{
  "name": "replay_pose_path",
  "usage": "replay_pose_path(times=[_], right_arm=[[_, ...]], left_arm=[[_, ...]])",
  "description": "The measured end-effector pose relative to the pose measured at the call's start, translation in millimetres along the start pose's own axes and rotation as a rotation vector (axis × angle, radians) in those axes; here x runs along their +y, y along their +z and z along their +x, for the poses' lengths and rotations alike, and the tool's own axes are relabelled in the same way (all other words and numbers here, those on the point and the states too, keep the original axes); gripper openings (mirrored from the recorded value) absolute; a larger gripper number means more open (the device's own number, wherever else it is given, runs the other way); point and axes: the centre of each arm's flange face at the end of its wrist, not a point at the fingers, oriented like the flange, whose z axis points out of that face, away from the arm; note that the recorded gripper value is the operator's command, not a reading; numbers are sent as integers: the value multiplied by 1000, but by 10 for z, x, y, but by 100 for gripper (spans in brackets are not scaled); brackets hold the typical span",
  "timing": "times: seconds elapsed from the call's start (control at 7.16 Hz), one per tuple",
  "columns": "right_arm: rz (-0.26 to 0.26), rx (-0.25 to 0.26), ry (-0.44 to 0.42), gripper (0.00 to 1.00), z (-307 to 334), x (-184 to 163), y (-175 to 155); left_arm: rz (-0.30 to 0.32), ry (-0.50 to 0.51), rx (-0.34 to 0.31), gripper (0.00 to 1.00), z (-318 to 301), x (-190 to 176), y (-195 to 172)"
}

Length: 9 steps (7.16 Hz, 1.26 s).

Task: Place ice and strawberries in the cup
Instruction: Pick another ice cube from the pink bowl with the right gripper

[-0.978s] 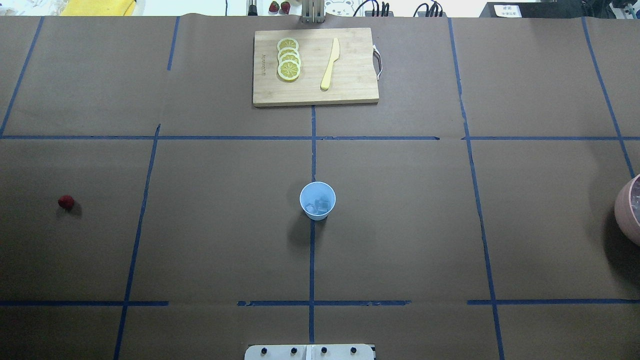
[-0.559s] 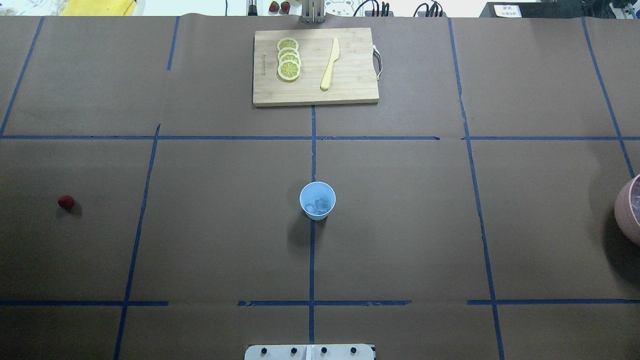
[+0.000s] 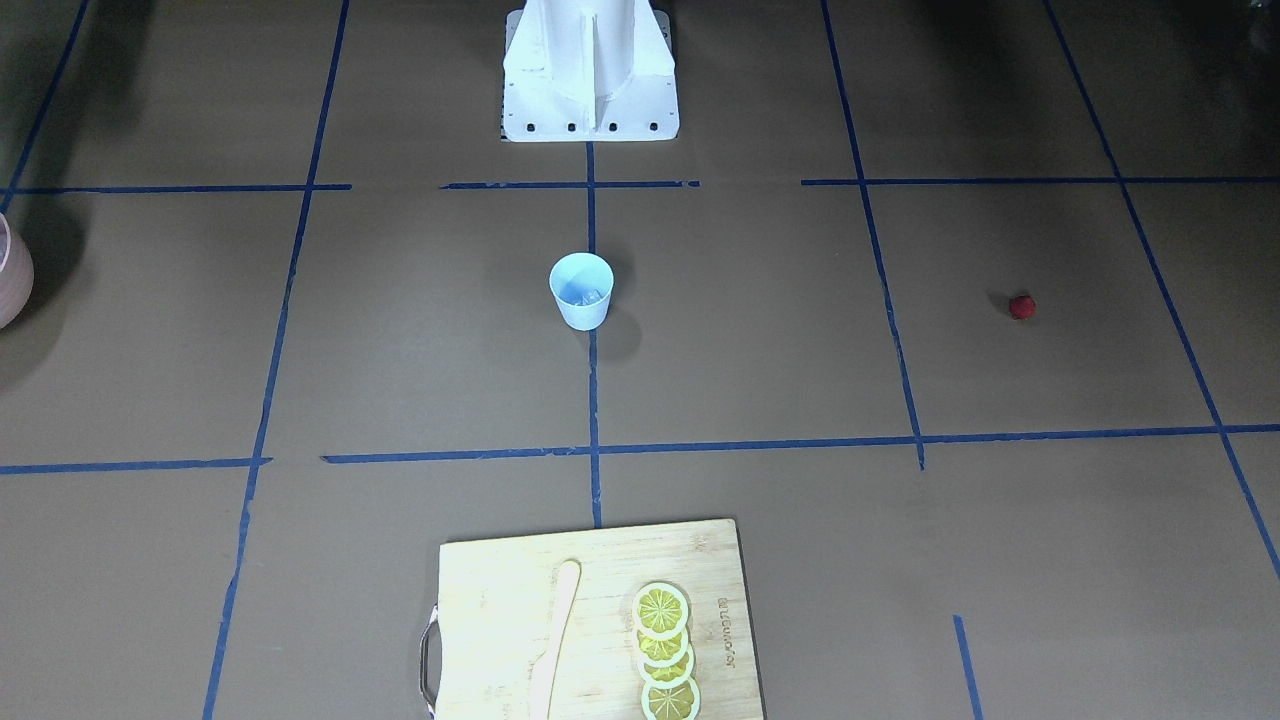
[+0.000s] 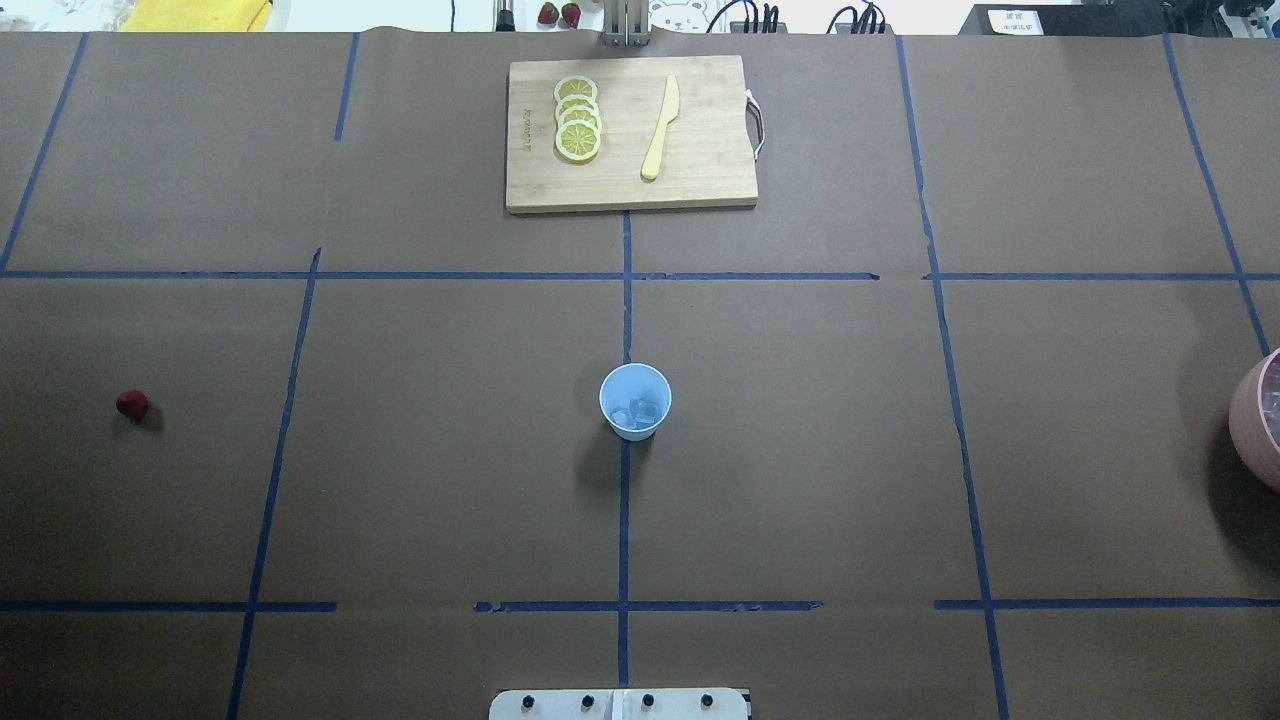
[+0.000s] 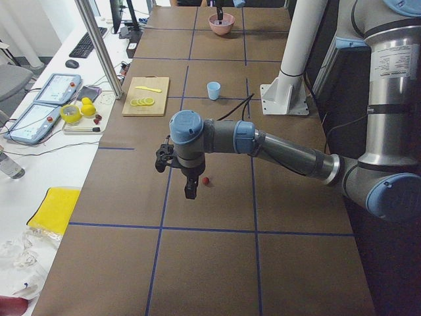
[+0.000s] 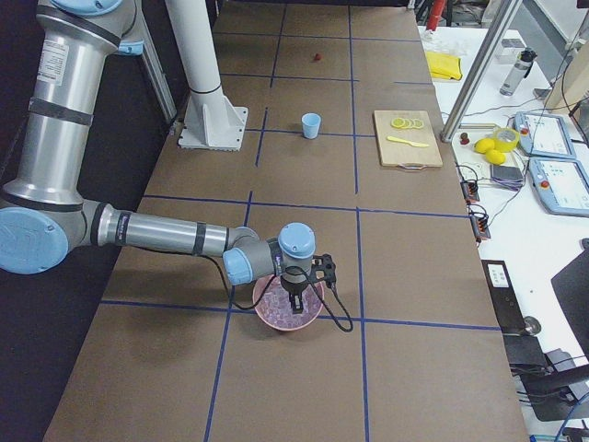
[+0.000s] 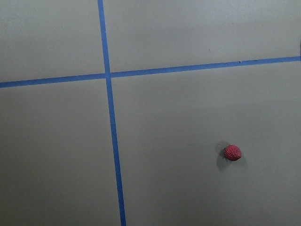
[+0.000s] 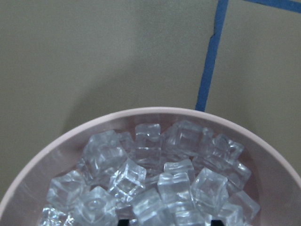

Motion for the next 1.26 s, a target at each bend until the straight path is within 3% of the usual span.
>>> replay_pose_path(times=[0.14,0.7,0.98,1.26], right_arm=[[1,0,-5,0,-2,2,-2],[28,-11,-28,0,-133,23,-179],[55,-18,-40,0,-424,107,-588],[63,-15,-22,0,-867,-25,-1170]], left_arm=[[0,0,0,100,3,0,-2],[6,3,0,100,42,3,-34],[8,-1,0,100,49,5,-39],[7,-2,0,100,46,10,-35]])
